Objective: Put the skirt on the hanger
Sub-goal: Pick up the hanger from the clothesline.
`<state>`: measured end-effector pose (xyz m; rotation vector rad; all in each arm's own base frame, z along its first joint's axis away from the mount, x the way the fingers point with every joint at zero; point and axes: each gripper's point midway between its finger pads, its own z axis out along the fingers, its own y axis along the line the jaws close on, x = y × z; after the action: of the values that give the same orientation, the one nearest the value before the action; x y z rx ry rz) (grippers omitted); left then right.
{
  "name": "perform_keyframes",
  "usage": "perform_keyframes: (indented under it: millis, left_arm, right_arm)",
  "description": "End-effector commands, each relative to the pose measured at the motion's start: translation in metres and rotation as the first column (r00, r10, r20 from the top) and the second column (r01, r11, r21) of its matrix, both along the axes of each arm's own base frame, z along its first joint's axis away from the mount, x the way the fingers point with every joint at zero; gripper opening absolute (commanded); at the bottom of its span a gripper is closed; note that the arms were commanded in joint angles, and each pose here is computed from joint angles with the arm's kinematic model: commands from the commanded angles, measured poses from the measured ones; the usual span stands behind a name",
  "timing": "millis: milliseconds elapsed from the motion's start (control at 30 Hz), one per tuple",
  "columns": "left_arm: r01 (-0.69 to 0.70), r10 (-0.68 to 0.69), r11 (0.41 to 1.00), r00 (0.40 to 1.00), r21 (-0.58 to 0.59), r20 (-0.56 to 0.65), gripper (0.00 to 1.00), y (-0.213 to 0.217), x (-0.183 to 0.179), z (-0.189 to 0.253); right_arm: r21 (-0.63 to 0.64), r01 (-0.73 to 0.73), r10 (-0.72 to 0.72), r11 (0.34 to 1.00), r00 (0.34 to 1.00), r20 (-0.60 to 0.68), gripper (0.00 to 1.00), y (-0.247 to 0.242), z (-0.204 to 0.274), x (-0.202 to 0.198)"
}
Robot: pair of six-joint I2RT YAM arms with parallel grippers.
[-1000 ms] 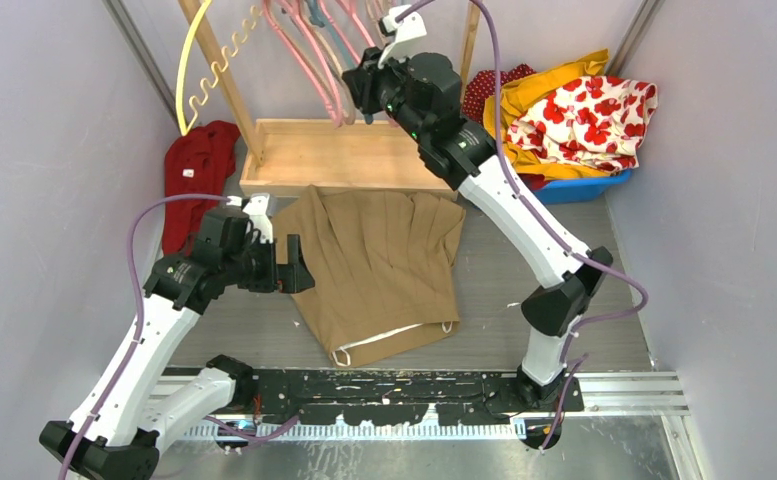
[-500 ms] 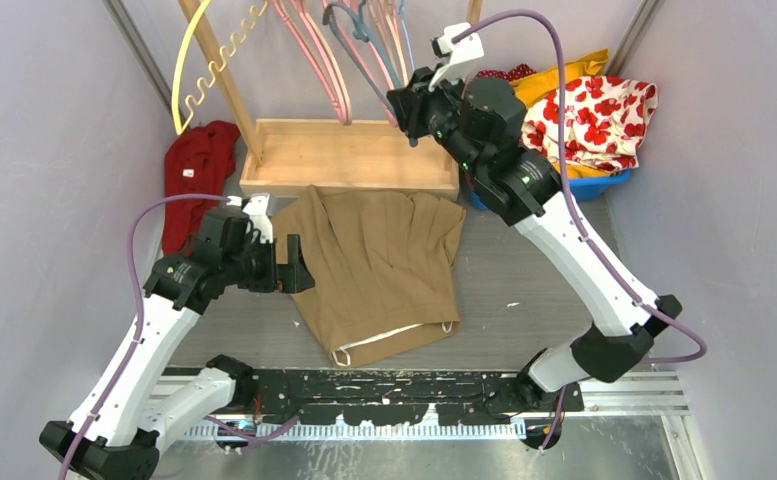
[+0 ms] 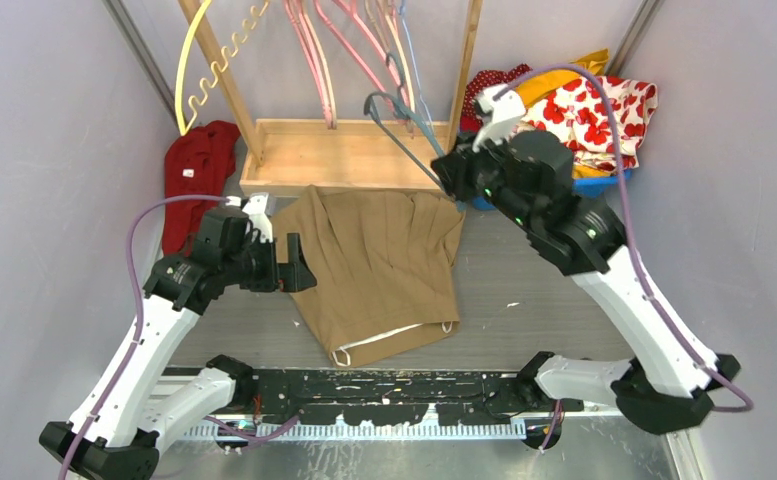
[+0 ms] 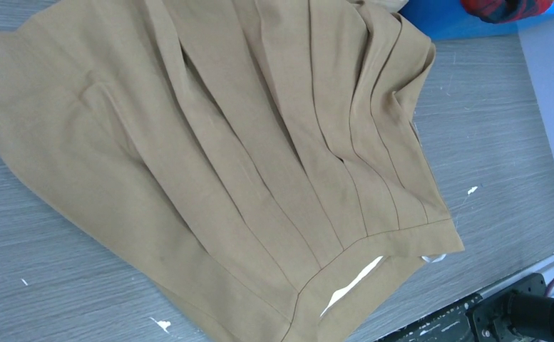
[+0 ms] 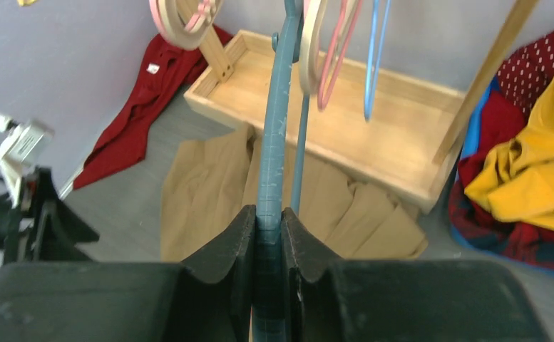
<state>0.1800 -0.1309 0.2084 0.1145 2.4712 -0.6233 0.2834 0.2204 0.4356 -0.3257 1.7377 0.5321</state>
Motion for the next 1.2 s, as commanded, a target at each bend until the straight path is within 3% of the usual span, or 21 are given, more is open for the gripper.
perform_keyframes:
  millis: [0, 167, 467, 633, 833, 1033, 1167]
  left_arm:
    - [0.013, -0.011, 0.998, 0.999, -0.064, 0.041, 0.99, -0.010, 0.006, 0.010]
    - [0.028, -0.024, 0.995, 0.999, -0.095, 0.038, 0.99, -0.017, 0.009, 0.008]
    - [0.062, -0.052, 0.989, 0.996, -0.134, 0.075, 0.96, -0.021, -0.001, 0.022]
    - [0.083, -0.075, 0.986, 0.995, -0.144, 0.062, 0.90, -0.023, -0.015, 0.017]
    - [0.119, -0.118, 0.991, 0.993, -0.062, 0.024, 0.89, -0.028, -0.026, -0.004]
    - [0.181, -0.182, 0.982, 0.983, 0.051, 0.028, 0.89, -0.042, -0.031, -0.009]
    - [0.233, -0.236, 0.971, 0.971, 0.060, 0.047, 0.90, -0.055, -0.033, -0.009]
  right_arm:
    - [0.096, -0.053, 0.057, 0.994, 0.998, -0.040, 0.01, -0.024, 0.013, -0.053]
    - [0.158, -0.140, 0.164, 0.978, 0.974, -0.157, 0.01, -0.032, -0.004, -0.101]
    - [0.339, -0.276, 0.402, 0.899, 0.827, -0.394, 0.01, -0.016, -0.080, -0.168]
    - [0.470, -0.313, 0.519, 0.825, 0.750, -0.411, 0.01, -0.008, -0.105, -0.194]
    - [0.571, -0.350, 0.623, 0.743, 0.674, -0.397, 0.01, -0.002, -0.125, -0.216]
    - [0.610, -0.376, 0.666, 0.698, 0.653, -0.360, 0.01, -0.008, -0.123, -0.231]
    - [0.619, -0.394, 0.688, 0.680, 0.634, -0.353, 0.01, -0.010, -0.124, -0.240]
